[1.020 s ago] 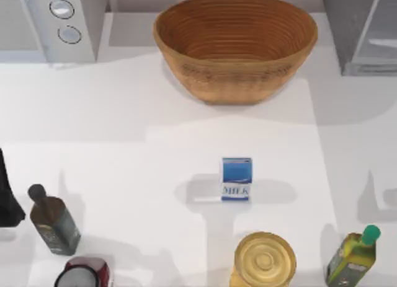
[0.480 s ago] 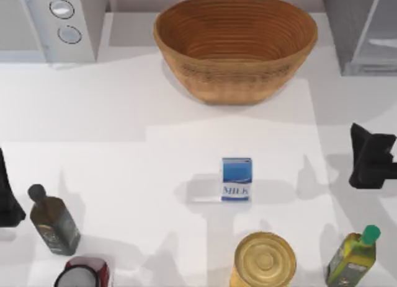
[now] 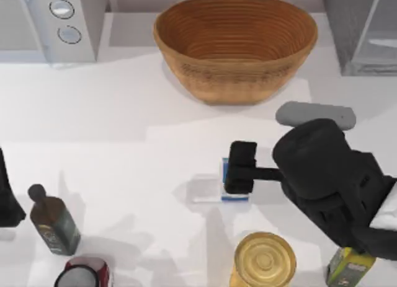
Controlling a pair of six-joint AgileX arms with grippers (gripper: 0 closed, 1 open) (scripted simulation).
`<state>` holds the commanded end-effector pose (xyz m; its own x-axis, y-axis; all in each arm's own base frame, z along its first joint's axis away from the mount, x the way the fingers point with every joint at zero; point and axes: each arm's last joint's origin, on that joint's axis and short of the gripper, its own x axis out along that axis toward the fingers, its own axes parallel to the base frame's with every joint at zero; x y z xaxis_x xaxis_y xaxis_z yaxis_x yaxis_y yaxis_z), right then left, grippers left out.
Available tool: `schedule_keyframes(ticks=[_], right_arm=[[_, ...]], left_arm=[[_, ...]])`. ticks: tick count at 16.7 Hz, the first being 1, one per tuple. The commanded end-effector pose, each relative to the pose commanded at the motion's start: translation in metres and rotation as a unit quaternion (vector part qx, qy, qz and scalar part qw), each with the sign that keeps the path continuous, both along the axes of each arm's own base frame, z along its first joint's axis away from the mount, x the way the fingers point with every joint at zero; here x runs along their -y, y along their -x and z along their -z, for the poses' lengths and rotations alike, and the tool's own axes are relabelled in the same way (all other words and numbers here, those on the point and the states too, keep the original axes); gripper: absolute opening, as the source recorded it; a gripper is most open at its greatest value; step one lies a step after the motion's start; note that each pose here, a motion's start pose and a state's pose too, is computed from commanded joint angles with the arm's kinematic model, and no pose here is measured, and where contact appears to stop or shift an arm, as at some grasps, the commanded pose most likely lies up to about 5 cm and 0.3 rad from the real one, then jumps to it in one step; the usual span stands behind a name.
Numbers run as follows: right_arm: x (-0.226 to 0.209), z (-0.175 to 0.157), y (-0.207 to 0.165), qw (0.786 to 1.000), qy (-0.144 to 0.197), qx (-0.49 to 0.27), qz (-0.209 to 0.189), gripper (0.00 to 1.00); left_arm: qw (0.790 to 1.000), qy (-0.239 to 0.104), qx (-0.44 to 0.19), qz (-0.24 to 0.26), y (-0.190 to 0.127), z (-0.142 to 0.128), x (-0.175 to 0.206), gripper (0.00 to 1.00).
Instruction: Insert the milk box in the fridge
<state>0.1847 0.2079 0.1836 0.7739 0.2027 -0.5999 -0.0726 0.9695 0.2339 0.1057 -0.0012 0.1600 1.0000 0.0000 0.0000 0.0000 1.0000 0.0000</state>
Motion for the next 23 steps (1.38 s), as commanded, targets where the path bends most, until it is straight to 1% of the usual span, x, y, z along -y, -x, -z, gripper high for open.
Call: schedule_keyframes(ticks=[5, 7, 9, 11, 16, 19, 23], right_arm=[[-0.051, 0.045, -0.007, 0.997, 0.073, -0.021, 0.024, 1.00], [-0.063, 0.059, -0.010, 0.995, 0.096, -0.018, 0.032, 1.00], [-0.070, 0.069, -0.013, 0.993, 0.112, -0.015, 0.038, 1.00], [-0.072, 0.073, -0.013, 0.992, 0.118, -0.014, 0.040, 1.00], [-0.070, 0.072, -0.015, 0.992, 0.118, -0.014, 0.042, 1.00], [-0.076, 0.071, -0.031, 0.993, 0.112, -0.010, 0.041, 1.00], [-0.081, 0.090, -0.054, 0.992, 0.118, -0.014, 0.040, 1.00]], left_arm=[[1.000, 0.000, 0.000, 0.000, 0.000, 0.000, 0.000, 1.00], [1.000, 0.000, 0.000, 0.000, 0.000, 0.000, 0.000, 1.00], [1.000, 0.000, 0.000, 0.000, 0.000, 0.000, 0.000, 1.00], [1.000, 0.000, 0.000, 0.000, 0.000, 0.000, 0.000, 1.00], [1.000, 0.000, 0.000, 0.000, 0.000, 0.000, 0.000, 1.00], [1.000, 0.000, 0.000, 0.000, 0.000, 0.000, 0.000, 1.00], [1.000, 0.000, 0.000, 0.000, 0.000, 0.000, 0.000, 1.00]])
